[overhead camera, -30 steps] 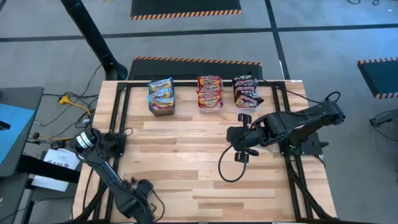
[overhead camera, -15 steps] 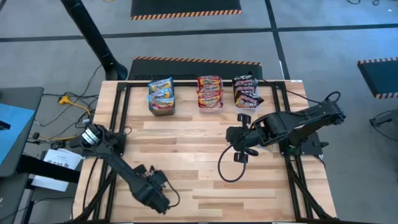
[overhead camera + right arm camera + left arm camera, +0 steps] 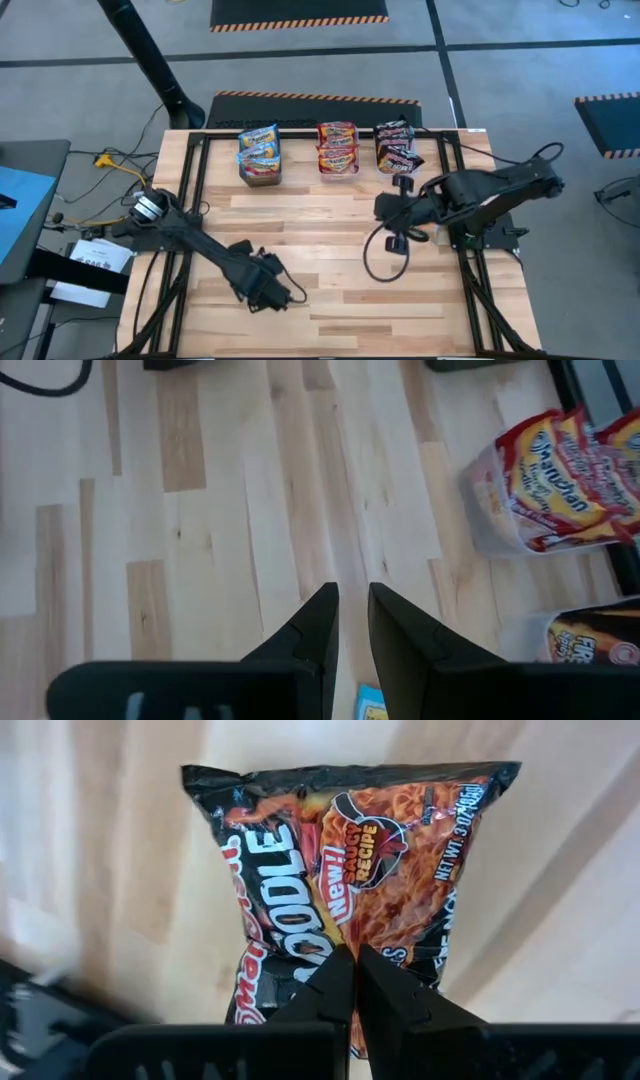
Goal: Sort Maruchan noodles
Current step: Put the black noodle pack into the right transparent bin
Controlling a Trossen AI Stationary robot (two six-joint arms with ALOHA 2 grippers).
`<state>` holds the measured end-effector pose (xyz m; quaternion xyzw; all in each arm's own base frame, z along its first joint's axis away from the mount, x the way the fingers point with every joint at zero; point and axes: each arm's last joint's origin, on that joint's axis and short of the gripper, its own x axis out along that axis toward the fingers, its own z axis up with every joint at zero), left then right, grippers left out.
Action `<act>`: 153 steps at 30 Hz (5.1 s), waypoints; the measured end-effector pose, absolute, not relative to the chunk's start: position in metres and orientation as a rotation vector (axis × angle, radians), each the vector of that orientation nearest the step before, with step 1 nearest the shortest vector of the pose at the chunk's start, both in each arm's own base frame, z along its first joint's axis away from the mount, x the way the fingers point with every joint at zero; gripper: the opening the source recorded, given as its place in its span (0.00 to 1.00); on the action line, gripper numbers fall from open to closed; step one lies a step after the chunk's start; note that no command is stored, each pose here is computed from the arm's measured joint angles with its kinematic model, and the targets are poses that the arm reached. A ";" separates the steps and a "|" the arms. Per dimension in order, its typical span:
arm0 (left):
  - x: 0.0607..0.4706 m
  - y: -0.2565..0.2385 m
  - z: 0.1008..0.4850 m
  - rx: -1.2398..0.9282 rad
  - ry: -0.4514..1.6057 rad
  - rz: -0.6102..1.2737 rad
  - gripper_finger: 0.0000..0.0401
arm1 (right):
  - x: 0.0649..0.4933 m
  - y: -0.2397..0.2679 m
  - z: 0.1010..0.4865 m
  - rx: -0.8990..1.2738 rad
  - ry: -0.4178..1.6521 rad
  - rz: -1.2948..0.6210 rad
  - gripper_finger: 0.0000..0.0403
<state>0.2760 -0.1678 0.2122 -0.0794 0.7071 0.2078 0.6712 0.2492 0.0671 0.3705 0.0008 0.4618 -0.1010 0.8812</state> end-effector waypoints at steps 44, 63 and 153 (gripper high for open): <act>0.281 -0.049 0.303 0.203 1.249 0.253 0.00 | 0.254 0.024 0.311 0.548 0.691 -0.101 0.18; 0.210 -0.028 0.375 0.041 0.914 0.359 0.00 | 0.339 0.022 0.265 0.329 0.493 0.061 0.27; 0.188 -0.024 0.389 -0.058 0.832 0.379 0.00 | 0.479 0.032 0.119 -0.085 0.693 -0.026 0.01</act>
